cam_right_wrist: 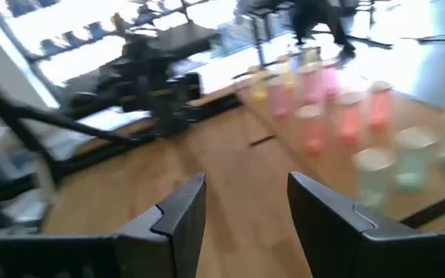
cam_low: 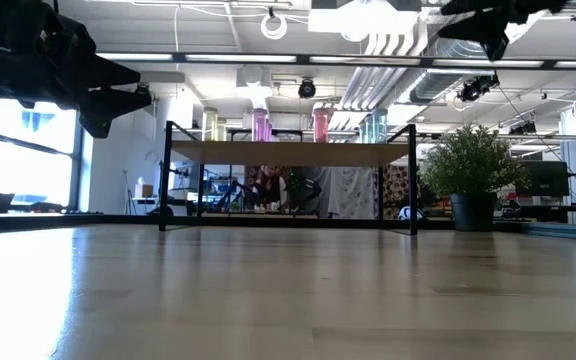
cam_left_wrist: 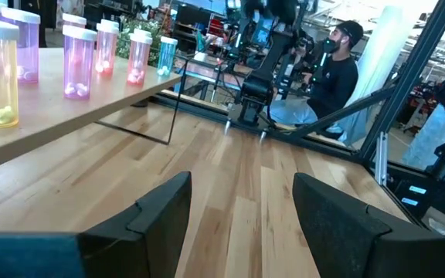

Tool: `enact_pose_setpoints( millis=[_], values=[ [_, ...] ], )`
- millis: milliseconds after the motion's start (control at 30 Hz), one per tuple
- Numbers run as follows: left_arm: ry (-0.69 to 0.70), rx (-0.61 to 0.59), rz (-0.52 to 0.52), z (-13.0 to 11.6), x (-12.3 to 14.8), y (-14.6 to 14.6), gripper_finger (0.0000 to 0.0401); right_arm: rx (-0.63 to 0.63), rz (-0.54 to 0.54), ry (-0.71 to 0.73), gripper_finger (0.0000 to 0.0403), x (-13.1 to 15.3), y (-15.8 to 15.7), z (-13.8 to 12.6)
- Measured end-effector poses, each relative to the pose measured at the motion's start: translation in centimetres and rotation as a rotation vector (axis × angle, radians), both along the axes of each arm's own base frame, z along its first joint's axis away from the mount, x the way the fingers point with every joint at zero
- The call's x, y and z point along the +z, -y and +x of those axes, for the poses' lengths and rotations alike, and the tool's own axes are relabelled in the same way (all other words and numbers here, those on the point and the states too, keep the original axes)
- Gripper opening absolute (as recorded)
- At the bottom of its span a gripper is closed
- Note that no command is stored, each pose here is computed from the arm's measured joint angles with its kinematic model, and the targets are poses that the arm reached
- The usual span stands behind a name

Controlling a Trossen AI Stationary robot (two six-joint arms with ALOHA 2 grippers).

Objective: Pick and place medicine bottles onto shelf by color
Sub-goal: Return to Home Position

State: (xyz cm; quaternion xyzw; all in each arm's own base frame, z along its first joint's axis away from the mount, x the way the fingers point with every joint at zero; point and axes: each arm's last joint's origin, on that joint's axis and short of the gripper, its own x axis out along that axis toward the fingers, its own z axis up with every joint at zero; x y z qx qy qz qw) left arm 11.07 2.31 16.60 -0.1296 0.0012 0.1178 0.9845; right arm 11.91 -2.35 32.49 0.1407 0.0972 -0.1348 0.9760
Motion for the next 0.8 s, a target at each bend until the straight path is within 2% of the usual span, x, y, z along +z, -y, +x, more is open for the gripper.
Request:
enact_pose_setpoints(
  millis=[100, 300, 800],
  values=[
    [0.0, 0.0, 0.0, 0.0, 0.0, 0.0, 0.0216, 0.072, 0.038, 0.064, 0.0173, -2.9, -0.6, -0.5],
    [0.0, 0.0, 0.0, 0.0, 0.0, 0.0, 0.0216, 0.134, 0.111, 0.156, 0.0173, -7.3, -1.5, -1.4],
    [0.0, 0.0, 0.0, 0.0, 0.0, 0.0, 0.0216, 0.245, 0.123, 0.205, 0.0173, -12.2, -2.5, -2.8]
  ],
)
